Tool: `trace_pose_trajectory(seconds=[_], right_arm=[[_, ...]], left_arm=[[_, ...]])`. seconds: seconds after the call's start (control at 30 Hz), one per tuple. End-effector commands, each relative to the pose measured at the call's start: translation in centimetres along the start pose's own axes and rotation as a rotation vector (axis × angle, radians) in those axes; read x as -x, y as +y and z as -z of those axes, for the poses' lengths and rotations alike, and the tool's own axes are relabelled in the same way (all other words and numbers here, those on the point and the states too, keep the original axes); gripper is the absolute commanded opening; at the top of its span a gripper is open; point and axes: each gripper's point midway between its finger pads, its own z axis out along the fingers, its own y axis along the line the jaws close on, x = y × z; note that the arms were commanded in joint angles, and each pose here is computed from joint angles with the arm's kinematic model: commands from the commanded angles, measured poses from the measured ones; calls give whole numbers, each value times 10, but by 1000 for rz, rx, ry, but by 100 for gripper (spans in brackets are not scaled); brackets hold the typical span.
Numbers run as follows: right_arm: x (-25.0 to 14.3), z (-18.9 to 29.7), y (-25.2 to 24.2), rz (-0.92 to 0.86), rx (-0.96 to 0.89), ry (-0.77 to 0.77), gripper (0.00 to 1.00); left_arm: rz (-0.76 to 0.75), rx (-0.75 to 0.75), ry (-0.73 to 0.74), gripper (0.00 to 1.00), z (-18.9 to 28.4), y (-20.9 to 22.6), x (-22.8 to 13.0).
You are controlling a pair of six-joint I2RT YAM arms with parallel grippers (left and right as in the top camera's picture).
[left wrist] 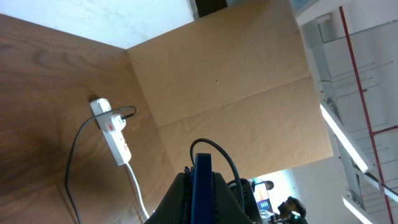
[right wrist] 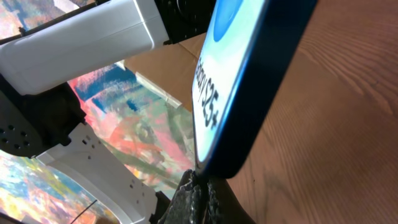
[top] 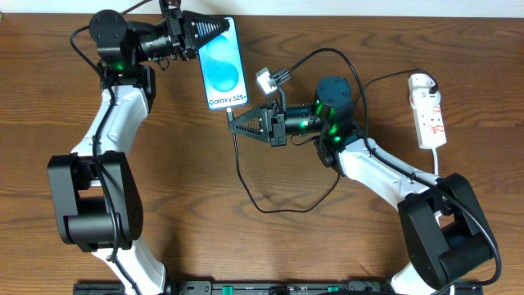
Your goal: Plug charger to phone and switch on socket
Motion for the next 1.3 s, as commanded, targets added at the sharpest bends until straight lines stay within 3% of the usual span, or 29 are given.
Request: trace_pose_trajectory(seconds=[0.0, 1.27], right_arm=[[3, -1, 0, 2, 1, -5, 1], [15, -1, -8, -94, -46, -74, 1]], left_arm=[[-86, -15, 24, 7, -1, -24, -2], [-90, -17, 42, 7, -2, -24, -6]])
